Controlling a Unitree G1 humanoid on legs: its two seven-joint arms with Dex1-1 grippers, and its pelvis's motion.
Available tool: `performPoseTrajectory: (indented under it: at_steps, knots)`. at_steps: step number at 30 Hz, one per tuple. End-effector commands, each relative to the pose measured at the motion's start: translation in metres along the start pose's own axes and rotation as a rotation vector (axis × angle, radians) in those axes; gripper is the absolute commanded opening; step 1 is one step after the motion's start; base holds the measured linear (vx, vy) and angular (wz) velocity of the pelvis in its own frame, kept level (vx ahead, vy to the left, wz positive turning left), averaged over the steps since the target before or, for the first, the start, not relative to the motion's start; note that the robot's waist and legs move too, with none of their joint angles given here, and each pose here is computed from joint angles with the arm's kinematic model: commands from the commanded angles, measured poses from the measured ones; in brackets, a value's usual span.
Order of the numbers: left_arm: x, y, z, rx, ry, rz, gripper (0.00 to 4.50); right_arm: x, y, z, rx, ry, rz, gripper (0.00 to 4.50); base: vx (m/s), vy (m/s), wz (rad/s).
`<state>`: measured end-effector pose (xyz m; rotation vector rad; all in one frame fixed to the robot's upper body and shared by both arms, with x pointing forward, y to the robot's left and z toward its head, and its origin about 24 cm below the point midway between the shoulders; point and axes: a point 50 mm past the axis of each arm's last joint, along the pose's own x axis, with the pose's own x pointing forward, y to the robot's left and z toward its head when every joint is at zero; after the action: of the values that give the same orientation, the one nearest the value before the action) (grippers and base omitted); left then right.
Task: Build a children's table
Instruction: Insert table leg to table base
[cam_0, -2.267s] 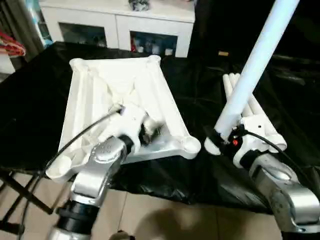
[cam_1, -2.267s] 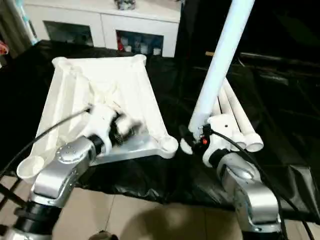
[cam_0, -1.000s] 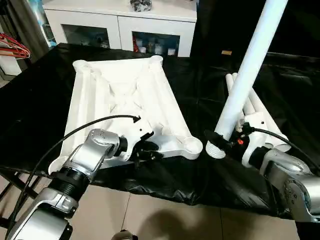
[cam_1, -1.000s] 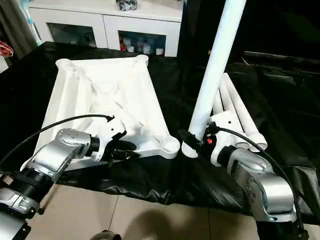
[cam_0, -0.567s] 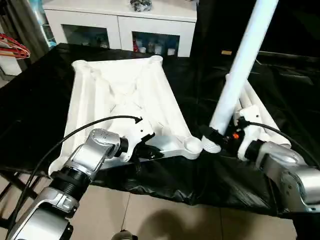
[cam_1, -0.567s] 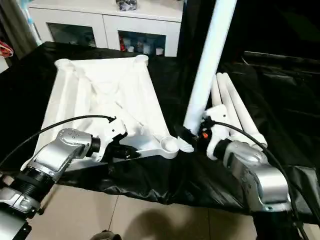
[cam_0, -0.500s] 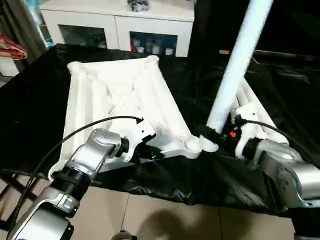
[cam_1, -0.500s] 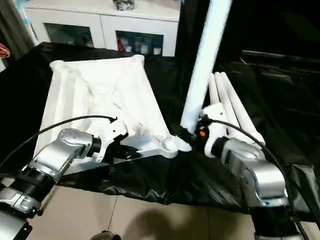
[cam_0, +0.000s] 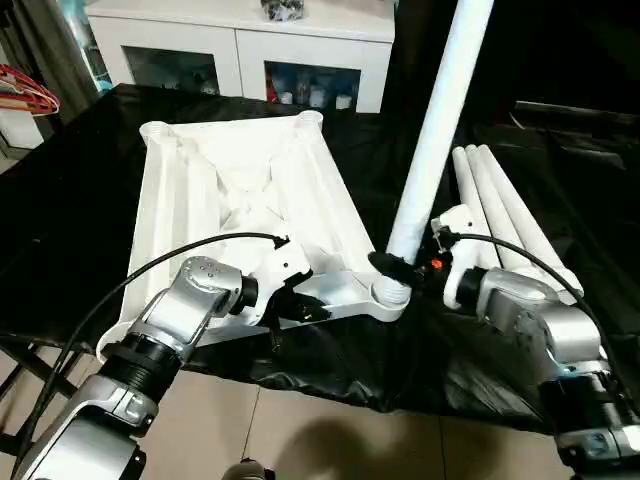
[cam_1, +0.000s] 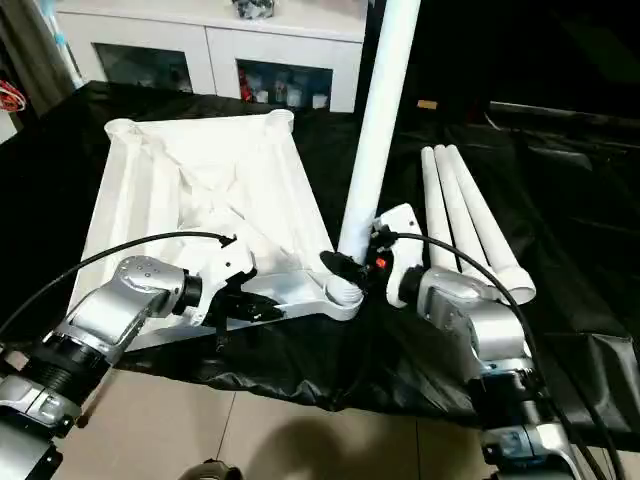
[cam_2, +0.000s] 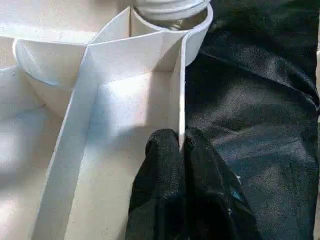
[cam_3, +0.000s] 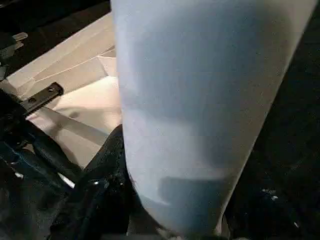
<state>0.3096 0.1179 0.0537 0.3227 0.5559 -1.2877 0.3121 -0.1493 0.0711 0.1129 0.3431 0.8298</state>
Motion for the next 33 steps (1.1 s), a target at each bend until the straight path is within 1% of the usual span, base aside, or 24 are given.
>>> performPoseTrajectory:
  at_steps: [1, 6, 11, 16, 19, 23, 28, 30, 33]
  knots:
    - [0.002, -0.005, 0.008, 0.025, -0.046, -0.036, 0.0, 0.002, -0.001, 0.003, -0.03, -0.003, 0.002, 1.94, 0.0, 0.0, 0.0]
    - [0.001, -0.007, 0.008, 0.025, -0.062, -0.039, 0.0, 0.007, -0.003, -0.003, -0.025, 0.008, 0.009, 1.94, 0.0, 0.0, 0.0]
    - [0.001, -0.006, 0.007, 0.03, -0.059, -0.038, 0.0, 0.009, -0.004, -0.011, -0.048, 0.039, 0.004, 1.94, 0.0, 0.0, 0.0]
    - [0.001, -0.007, 0.009, 0.031, -0.061, -0.04, 0.0, 0.01, -0.005, -0.018, -0.002, 0.043, 0.007, 1.94, 0.0, 0.0, 0.0]
    - [0.0, -0.006, 0.009, 0.033, -0.057, -0.039, 0.0, 0.009, -0.005, -0.023, 0.001, 0.058, 0.015, 1.94, 0.0, 0.0, 0.0]
    - [0.0, -0.005, 0.008, 0.036, -0.046, -0.033, 0.0, 0.007, -0.003, -0.023, -0.007, 0.063, 0.037, 1.94, 0.0, 0.0, 0.0]
    - [-0.001, -0.003, 0.009, 0.041, -0.04, -0.028, 0.0, 0.007, -0.004, -0.018, -0.018, 0.049, 0.044, 1.94, 0.0, 0.0, 0.0]
    - [0.0, -0.003, 0.01, 0.046, -0.041, -0.031, 0.0, 0.008, -0.006, -0.017, -0.017, 0.044, 0.037, 1.94, 0.0, 0.0, 0.0]
    - [0.0, -0.004, 0.011, 0.05, -0.04, -0.038, 0.0, 0.011, -0.008, -0.019, 0.007, 0.043, 0.03, 1.94, 0.0, 0.0, 0.0]
